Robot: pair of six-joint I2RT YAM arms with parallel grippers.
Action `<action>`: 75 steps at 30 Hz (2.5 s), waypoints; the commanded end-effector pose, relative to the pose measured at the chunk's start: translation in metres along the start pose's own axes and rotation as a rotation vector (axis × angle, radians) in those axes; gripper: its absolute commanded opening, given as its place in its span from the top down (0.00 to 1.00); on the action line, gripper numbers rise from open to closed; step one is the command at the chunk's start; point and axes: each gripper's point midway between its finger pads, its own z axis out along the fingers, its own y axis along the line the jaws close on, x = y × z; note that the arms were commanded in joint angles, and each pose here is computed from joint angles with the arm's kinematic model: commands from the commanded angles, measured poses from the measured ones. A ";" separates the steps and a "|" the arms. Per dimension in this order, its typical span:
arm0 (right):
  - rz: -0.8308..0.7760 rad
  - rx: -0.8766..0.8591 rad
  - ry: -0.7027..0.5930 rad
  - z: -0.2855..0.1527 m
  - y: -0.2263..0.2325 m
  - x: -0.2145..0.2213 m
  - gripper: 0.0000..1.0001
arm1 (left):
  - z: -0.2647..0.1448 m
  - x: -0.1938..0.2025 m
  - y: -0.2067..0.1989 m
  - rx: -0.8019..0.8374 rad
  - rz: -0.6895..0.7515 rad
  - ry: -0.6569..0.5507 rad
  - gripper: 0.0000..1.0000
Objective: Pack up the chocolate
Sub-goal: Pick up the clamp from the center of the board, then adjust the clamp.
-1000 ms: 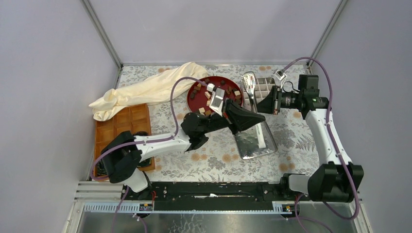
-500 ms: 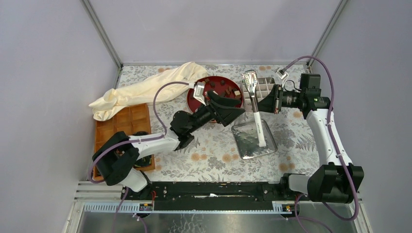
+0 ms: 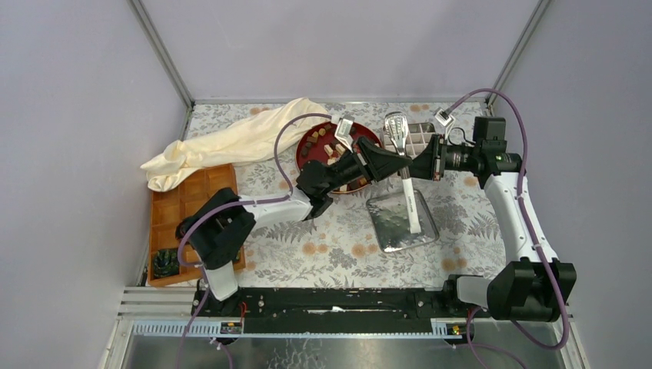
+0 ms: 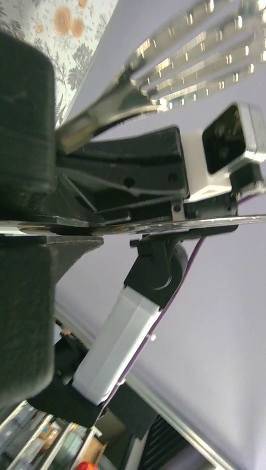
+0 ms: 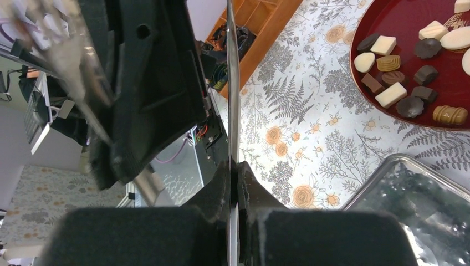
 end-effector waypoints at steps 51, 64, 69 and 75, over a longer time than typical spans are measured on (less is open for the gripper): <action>-0.171 -0.137 -0.016 0.030 0.056 -0.020 0.00 | -0.014 -0.100 -0.071 0.159 0.125 -0.419 1.00; -0.096 -0.267 -0.160 0.027 0.103 -0.063 0.19 | -0.028 -0.138 -0.085 0.106 0.074 -0.609 1.00; -0.043 -0.252 -0.156 0.030 0.100 -0.068 0.18 | -0.025 -0.135 -0.083 0.105 0.062 -0.606 1.00; -0.038 -0.251 -0.145 0.032 0.101 -0.069 0.18 | -0.025 -0.134 -0.084 0.111 0.060 -0.602 1.00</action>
